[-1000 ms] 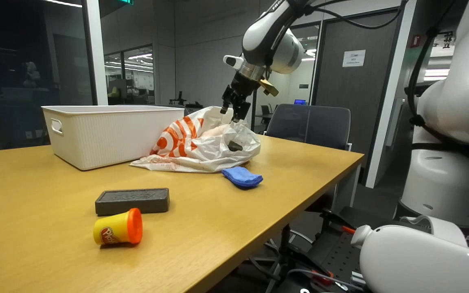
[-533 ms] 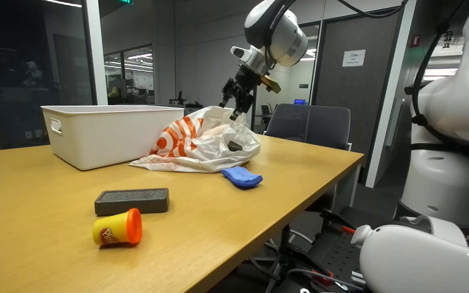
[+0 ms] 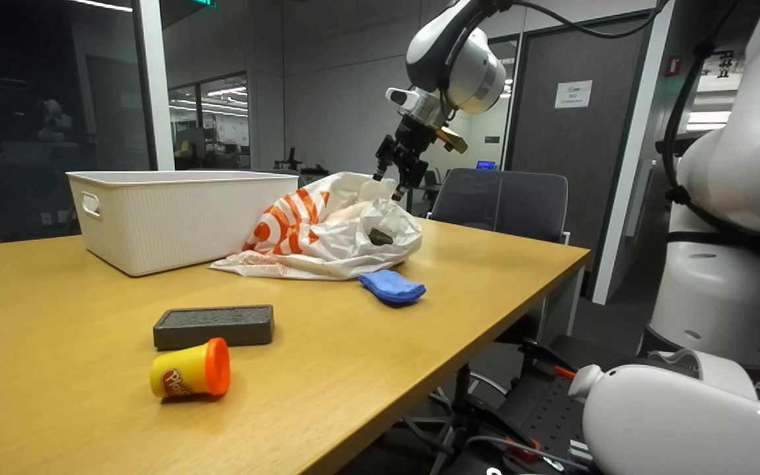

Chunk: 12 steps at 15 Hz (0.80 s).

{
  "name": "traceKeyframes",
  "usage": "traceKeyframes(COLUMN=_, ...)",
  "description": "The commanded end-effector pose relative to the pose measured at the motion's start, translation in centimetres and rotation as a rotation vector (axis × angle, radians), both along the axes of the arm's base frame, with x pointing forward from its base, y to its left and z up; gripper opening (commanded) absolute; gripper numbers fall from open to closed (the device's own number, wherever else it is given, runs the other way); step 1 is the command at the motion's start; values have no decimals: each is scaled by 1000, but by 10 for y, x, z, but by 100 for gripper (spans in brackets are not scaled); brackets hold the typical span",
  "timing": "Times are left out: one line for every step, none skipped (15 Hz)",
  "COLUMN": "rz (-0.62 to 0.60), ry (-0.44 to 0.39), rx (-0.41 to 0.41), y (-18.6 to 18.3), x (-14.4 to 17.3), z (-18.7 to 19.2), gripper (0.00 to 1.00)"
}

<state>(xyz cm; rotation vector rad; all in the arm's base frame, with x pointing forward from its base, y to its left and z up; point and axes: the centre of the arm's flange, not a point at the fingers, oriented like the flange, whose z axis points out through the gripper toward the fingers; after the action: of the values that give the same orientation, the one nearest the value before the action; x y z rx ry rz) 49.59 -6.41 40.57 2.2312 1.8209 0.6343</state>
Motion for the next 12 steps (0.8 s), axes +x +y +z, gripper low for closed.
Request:
traceKeyframes(rz=-61, ry=50, rx=-82, y=-7, x=2, z=8, gripper=100)
traceKeyframes(rz=-93, ry=86, rx=-111, y=-10, x=1, z=7, gripper=100)
traceKeyframes(rz=-120, ry=142, rx=-145, y=-13, x=-1, z=6, gripper=100)
traceKeyframes(rz=-130, ry=163, rx=-162, y=-17, x=-3, z=4, gripper=100)
traceKeyframes(rz=-146, ry=192, rx=-176, y=-20, x=-4, z=2, gripper=100)
traceKeyframes(rz=-155, ry=213, rx=-185, y=-21, x=-5, z=2, gripper=100)
traceKeyframes(rz=-168, ry=219, rx=-191, y=-21, x=-5, z=2, gripper=100)
traceKeyframes(rz=-166, ry=228, rx=-204, y=20, x=-60, z=13, gripper=100)
traceKeyframes(rz=-171, ry=234, rx=-218, y=26, x=-65, z=15, gripper=100)
traceKeyframes(rz=-174, ry=241, rx=-233, y=36, x=-76, z=17, gripper=100)
traceKeyframes(rz=-177, ry=258, rx=-244, y=48, x=-86, z=23, gripper=100)
traceKeyframes(rz=-182, ry=279, rx=-253, y=54, x=-97, z=27, gripper=100)
